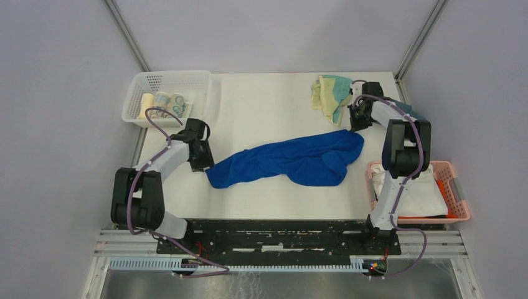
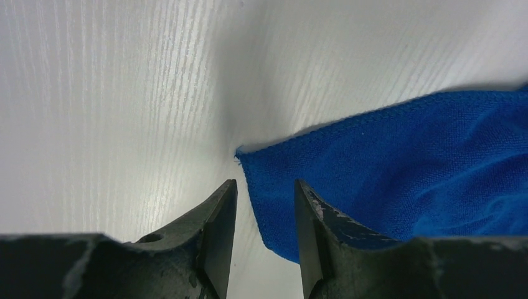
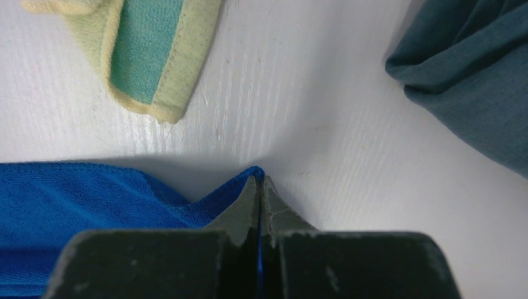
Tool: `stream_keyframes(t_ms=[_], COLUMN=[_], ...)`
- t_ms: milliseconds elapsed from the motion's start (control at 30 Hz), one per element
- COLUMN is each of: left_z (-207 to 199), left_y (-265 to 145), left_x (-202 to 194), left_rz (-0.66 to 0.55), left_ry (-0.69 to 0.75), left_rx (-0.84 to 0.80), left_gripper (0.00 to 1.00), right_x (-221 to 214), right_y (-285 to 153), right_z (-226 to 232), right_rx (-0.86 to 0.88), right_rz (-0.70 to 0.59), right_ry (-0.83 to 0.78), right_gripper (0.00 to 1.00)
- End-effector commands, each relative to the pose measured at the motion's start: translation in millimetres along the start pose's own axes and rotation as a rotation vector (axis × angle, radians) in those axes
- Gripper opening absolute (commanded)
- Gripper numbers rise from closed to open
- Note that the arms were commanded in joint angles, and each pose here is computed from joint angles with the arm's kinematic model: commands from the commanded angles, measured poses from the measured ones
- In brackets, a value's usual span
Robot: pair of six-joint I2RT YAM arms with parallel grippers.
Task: Roll the towels
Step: Flatten out the towel at the center of the board.
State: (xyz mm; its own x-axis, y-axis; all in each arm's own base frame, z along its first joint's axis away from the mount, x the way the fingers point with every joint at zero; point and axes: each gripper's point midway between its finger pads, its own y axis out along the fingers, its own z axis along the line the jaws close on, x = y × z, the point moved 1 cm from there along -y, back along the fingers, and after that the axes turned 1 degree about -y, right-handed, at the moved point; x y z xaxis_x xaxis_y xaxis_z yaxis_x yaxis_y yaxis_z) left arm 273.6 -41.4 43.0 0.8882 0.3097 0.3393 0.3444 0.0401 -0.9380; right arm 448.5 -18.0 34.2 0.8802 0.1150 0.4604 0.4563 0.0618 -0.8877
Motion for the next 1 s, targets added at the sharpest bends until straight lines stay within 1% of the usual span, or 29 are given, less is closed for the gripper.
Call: stream_keyframes(t_ms=[0,167,433,533,600,667,733,767,833,967], left_z=[-3,-3,11,15,14,12,9,8,3,-11], left_y=[-7,10,31,36,36,31,20,13,-8,-70], left_x=[4,-2,-19,-25,-25,-17,-1,9,34,99], left_rz=[-0.030,0.001,0.063,0.084,0.088,0.059,0.007,-0.024,-0.102,-0.315], left_ry=[0.012,0.027,0.057,0.066,0.068,0.071,0.077,0.080,0.081,0.067], left_rx=[-0.005,0.013,0.094,0.111,0.106,0.101,0.096,0.098,0.091,0.062], left_gripper=[0.47,0.45,0.41,0.37,0.30,0.21,0.05,0.03,0.03,0.03], right_x=[16,16,14,14,15,18,23,27,36,66], right_y=[-18,-18,-18,-18,-20,-23,-29,-34,-45,-84], right_z=[3,3,4,5,5,6,6,6,6,3], right_rx=[0.001,0.004,0.010,0.010,0.014,0.016,0.015,0.015,0.011,-0.015], right_rz=[-0.062,-0.062,-0.061,-0.060,-0.064,-0.075,-0.091,-0.104,-0.134,-0.237], right_ry=[0.000,0.002,0.004,0.005,0.004,0.006,0.010,0.011,0.016,0.025], right_gripper=[0.00,0.00,0.01,0.01,0.00,0.00,0.00,0.00,0.01,0.01])
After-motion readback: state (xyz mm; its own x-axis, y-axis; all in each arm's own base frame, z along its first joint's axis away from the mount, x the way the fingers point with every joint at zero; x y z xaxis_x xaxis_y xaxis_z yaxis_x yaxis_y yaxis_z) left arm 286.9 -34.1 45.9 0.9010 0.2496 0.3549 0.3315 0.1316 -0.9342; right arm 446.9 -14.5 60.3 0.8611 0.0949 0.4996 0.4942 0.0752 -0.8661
